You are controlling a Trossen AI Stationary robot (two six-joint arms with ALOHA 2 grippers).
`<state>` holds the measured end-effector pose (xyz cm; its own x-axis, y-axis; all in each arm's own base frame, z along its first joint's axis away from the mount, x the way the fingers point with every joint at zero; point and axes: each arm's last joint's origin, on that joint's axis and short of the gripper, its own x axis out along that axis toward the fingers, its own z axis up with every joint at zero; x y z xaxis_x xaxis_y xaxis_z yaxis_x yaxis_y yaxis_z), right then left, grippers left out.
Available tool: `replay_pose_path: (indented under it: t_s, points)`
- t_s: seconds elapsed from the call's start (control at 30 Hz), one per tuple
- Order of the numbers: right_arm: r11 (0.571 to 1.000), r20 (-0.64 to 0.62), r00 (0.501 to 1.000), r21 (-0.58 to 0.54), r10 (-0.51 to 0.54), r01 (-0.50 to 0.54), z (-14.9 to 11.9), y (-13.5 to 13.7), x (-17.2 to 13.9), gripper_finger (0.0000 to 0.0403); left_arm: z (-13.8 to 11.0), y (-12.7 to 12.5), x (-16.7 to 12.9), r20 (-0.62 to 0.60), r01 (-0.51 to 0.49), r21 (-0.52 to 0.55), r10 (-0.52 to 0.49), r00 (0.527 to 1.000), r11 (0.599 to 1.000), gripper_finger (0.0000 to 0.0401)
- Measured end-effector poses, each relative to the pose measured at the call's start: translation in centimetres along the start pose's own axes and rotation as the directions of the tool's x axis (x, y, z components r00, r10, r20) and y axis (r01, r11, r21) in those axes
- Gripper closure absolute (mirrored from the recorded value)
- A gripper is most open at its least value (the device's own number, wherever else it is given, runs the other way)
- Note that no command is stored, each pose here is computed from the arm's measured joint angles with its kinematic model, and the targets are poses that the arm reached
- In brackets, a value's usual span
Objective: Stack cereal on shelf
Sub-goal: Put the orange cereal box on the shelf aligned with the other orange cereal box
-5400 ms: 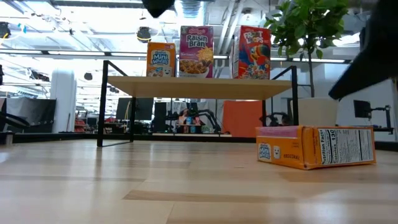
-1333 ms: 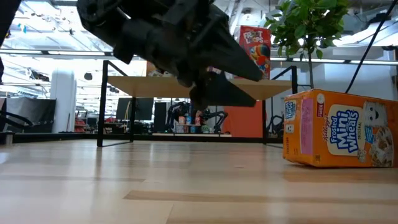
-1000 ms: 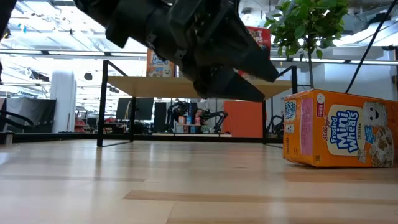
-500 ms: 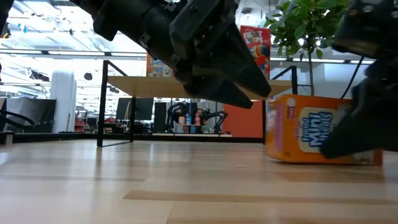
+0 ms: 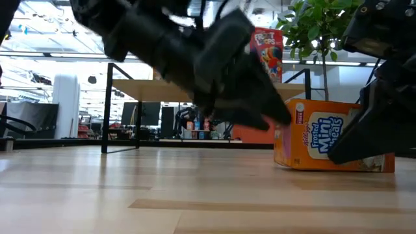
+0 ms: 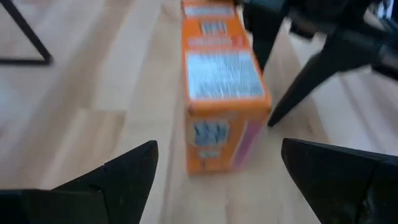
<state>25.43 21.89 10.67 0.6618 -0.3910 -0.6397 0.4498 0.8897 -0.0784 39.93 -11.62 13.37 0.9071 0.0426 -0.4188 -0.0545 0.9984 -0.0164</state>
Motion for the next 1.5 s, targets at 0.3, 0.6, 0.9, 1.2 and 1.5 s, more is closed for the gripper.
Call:
replay_pose_path:
  t_s: [0.3, 0.6, 0.9, 1.2, 1.5]
  points:
    - [1.000, 0.000, 1.000, 0.000, 0.001, -0.001, -0.02, 0.02, -0.03, 0.0280, -1.04, 0.55, 1.01, 0.009, -0.034, 0.003, 0.034, 0.999, 0.999, 0.0069]
    - [1.000, 0.001, 1.000, 0.008, 0.003, -0.003, -0.01, 0.04, -0.03, 0.0281, -0.49, 0.79, 1.14, 0.048, 0.015, -0.002, -0.015, 0.999, 1.000, 0.0069]
    - [1.000, 0.002, 1.000, 0.023, 0.004, -0.004, -0.01, 0.05, -0.02, 0.0282, -0.49, 0.82, 1.14, 0.049, 0.006, -0.012, -0.006, 0.999, 1.000, 0.0104]
    - [1.000, 0.002, 1.000, 0.031, 0.004, -0.004, -0.01, 0.05, -0.02, 0.0283, -0.51, 0.82, 1.14, 0.047, 0.007, -0.015, -0.006, 0.999, 1.000, 0.0199]
    - [0.999, 0.001, 1.000, 0.032, 0.006, -0.006, -0.03, 0.07, -0.06, 0.0283, -0.55, 0.82, 1.14, 0.042, 0.009, -0.018, -0.008, 0.999, 1.000, 0.0251]
